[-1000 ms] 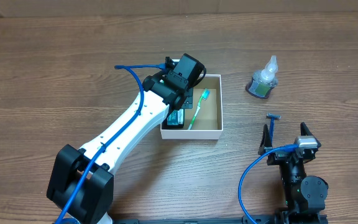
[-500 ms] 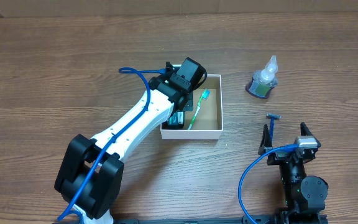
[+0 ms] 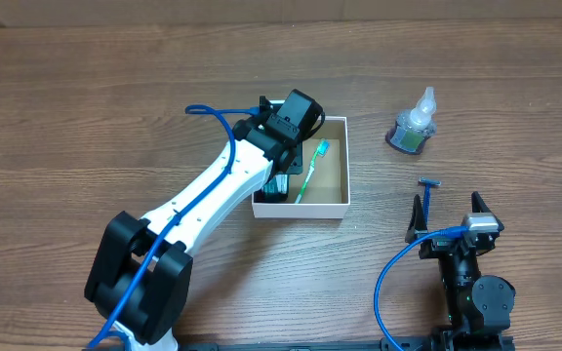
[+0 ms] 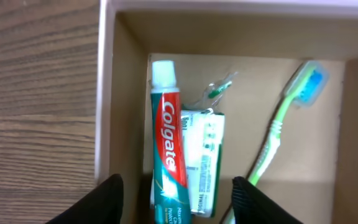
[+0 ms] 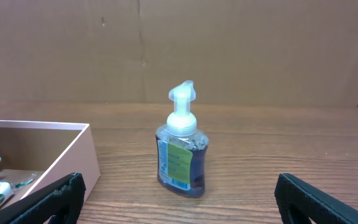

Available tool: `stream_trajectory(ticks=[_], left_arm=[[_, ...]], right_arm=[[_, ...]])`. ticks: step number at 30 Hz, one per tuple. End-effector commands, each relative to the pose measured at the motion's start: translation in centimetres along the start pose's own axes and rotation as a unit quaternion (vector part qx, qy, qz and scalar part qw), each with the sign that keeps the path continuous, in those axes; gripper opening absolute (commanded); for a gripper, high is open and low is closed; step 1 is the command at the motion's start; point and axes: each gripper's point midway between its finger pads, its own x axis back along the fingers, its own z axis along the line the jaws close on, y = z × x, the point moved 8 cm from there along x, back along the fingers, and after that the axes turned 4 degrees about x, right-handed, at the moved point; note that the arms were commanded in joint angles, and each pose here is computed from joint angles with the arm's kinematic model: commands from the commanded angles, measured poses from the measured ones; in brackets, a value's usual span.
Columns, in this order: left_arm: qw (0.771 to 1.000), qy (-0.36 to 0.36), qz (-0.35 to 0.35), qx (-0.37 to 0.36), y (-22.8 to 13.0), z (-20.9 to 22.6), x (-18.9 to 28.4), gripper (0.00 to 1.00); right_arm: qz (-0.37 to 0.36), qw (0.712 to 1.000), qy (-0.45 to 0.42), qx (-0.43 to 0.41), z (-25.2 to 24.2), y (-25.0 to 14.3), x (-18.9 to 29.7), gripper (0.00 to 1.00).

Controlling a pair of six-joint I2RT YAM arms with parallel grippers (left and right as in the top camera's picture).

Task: Pack container
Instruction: 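Open left gripper and withdraw it from the box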

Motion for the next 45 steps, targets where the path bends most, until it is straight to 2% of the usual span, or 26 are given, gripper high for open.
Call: stream_trajectory(ticks=[1, 4, 9, 11, 17, 22, 45], left_arm=[[0.995, -0.052, -0.085, 0.027, 3.4, -0.1, 7.3, 0.60], [0.990, -0.051, -0.126, 0.039, 4.5, 1.1, 10.6, 0.78], [0.984, -0.007, -0.158, 0.083, 5.9, 5.7, 13.5, 0.90], [0.982, 0.024, -0.152, 0.109, 6.4, 8.9, 14.0, 1.00], [0.971, 0.121, -0.110, 0.177, 6.7, 17.1, 13.5, 1.00], [0.963, 0.136, -0.093, 0.215, 6.8, 20.1, 13.2, 1.00], [0.960, 0.140, -0.094, 0.222, 6.8, 20.6, 13.2, 1.00]], right_arm=[[-0.001, 1.000, -0.001, 0.001, 0.0, -0.2, 0.0, 1.00], [-0.001, 1.000, -0.001, 0.001, 0.0, -0.2, 0.0, 1.00], [-0.001, 1.000, -0.001, 0.001, 0.0, -0.2, 0.0, 1.00], [-0.001, 1.000, -0.001, 0.001, 0.0, -0.2, 0.0, 1.00], [-0.001, 1.000, -0.001, 0.001, 0.0, -0.2, 0.0, 1.00], [-0.001, 1.000, -0.001, 0.001, 0.0, -0.2, 0.0, 1.00], [-0.001, 1.000, -0.001, 0.001, 0.0, -0.2, 0.0, 1.00]])
